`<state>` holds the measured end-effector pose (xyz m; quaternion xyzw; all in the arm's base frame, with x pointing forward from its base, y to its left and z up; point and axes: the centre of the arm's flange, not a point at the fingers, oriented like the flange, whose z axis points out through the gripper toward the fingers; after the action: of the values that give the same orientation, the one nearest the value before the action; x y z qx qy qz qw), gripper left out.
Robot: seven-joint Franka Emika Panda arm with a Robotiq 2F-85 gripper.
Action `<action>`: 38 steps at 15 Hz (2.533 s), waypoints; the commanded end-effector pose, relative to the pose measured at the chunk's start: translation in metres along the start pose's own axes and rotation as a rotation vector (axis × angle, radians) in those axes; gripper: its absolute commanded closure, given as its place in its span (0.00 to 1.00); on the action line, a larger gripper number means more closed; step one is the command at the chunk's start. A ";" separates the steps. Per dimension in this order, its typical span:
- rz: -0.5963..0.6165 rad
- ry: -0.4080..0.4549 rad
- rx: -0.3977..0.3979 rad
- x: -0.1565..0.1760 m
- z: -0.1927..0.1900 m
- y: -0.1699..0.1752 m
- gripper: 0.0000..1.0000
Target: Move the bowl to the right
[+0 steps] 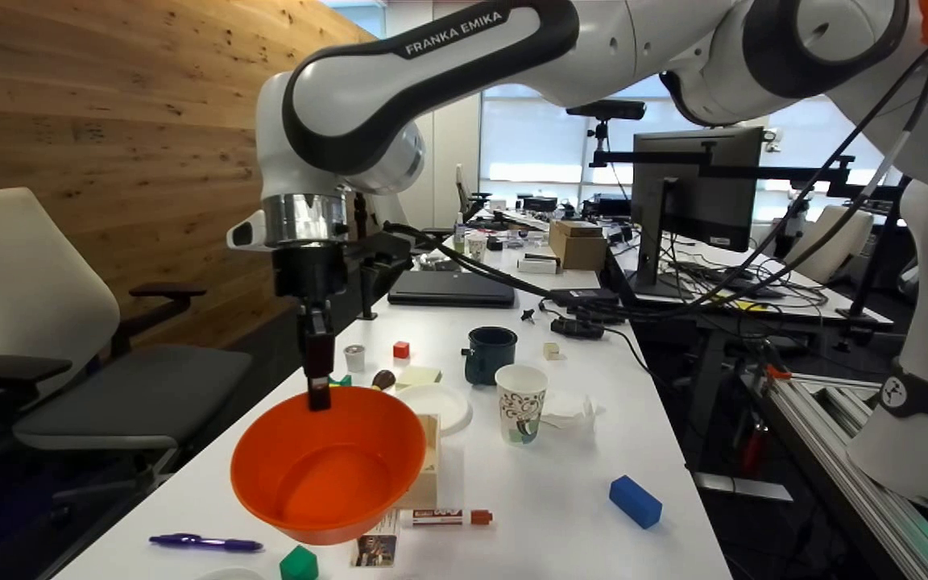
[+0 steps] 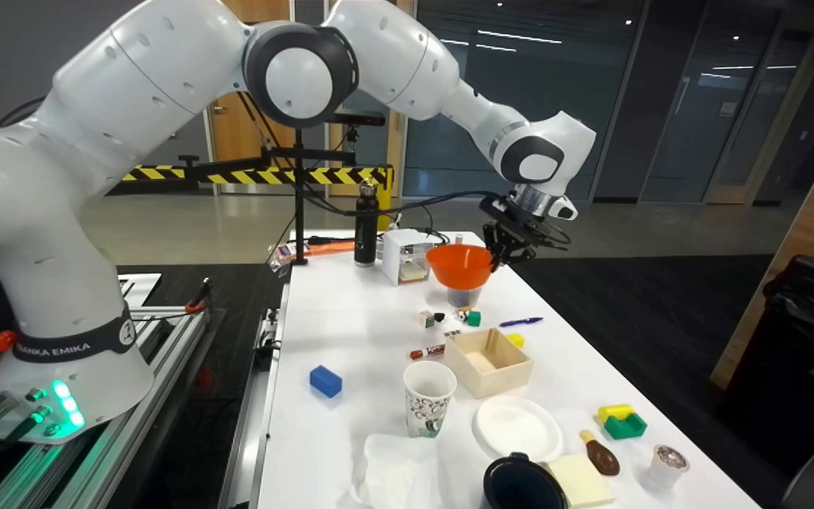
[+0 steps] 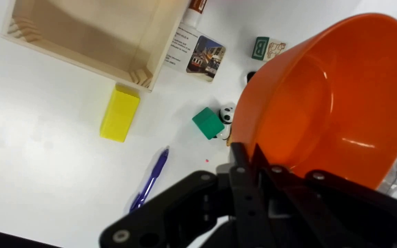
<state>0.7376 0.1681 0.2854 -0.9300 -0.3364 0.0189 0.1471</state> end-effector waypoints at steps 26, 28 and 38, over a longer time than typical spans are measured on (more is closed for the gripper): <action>0.451 0.389 -0.159 0.004 -0.028 0.069 0.99; 0.487 0.397 -0.153 0.004 -0.025 0.072 0.99; 0.696 0.450 -0.086 -0.003 0.021 0.108 0.99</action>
<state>0.7876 0.0945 0.2405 -0.9809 -0.0007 -0.1345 0.1406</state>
